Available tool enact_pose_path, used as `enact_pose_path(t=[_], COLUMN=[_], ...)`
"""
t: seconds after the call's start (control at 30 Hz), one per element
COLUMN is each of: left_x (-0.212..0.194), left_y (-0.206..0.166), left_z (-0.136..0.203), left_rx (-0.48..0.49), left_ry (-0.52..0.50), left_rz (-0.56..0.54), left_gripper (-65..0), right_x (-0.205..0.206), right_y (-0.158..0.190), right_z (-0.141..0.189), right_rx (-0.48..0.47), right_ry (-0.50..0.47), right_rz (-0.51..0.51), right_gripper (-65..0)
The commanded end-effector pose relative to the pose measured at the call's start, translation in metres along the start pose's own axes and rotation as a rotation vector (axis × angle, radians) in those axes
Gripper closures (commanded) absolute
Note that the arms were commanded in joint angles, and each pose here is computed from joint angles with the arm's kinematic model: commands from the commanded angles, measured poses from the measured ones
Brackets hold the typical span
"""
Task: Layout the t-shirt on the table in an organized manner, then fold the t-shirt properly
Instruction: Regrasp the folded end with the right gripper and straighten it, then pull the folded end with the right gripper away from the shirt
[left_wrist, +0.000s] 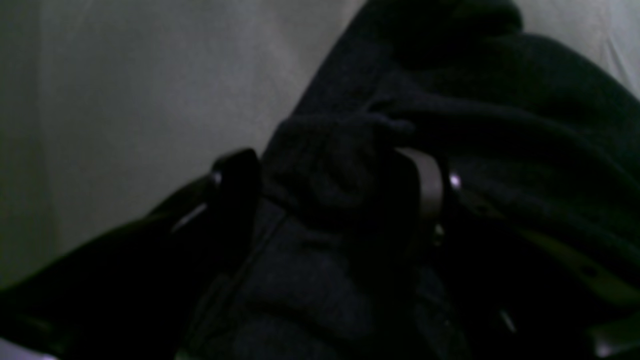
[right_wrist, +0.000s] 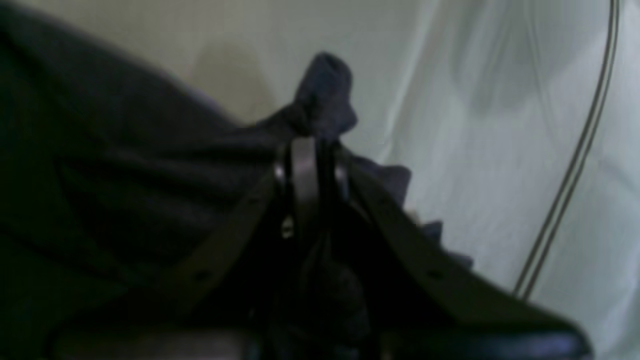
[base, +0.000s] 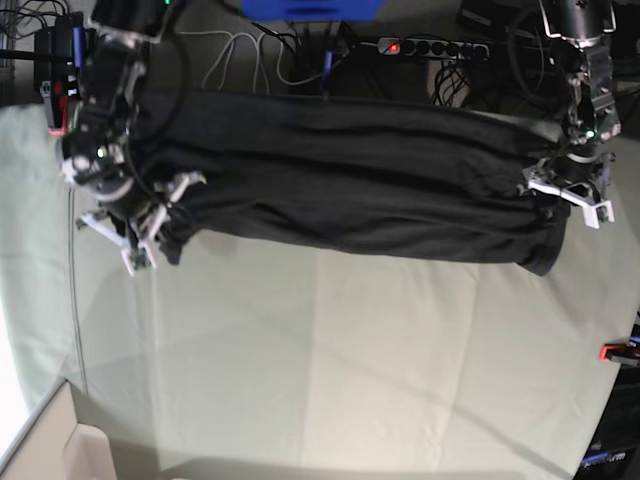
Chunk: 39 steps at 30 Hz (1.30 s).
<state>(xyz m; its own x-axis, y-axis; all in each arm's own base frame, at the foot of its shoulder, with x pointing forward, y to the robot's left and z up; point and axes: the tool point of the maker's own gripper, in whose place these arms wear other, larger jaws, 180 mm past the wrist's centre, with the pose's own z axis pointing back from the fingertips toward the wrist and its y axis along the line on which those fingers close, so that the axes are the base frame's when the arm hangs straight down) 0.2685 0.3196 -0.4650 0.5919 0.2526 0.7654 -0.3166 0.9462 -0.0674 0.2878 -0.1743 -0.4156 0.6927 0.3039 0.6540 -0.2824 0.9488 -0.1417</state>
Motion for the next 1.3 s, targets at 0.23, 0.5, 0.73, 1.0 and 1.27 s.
enact_pose_path(t=[0.23, 0.5, 0.73, 1.0, 1.27], left_x=[0.008, 0.008, 0.011, 0.012, 0.012], left_y=[0.008, 0.008, 0.008, 0.003, 0.003], left_z=[0.001, 0.001, 0.0, -0.001, -0.001], left_rx=[0.011, 0.01, 0.011, 0.003, 0.003], left_ry=[-0.02, -0.02, -0.024, -0.027, -0.027], left_rz=[-0.006, -0.009, -0.008, -0.006, -0.006], left_gripper=[-39.0, -39.0, -39.0, -39.0, -39.0], right_x=[0.036, 0.022, 0.012, -0.004, 0.004], right_y=[-0.014, -0.022, -0.025, -0.021, -0.014], right_z=[-0.018, -0.025, -0.005, 0.005, 0.039], right_rx=[0.012, 0.02, -0.025, -0.029, -0.066], right_ry=[-0.058, -0.016, -0.033, -0.01, -0.073], right_rz=[0.01, 0.009, -0.011, -0.002, 0.016], right_gripper=[0.0, -13.1, -15.3, 0.0, 0.0])
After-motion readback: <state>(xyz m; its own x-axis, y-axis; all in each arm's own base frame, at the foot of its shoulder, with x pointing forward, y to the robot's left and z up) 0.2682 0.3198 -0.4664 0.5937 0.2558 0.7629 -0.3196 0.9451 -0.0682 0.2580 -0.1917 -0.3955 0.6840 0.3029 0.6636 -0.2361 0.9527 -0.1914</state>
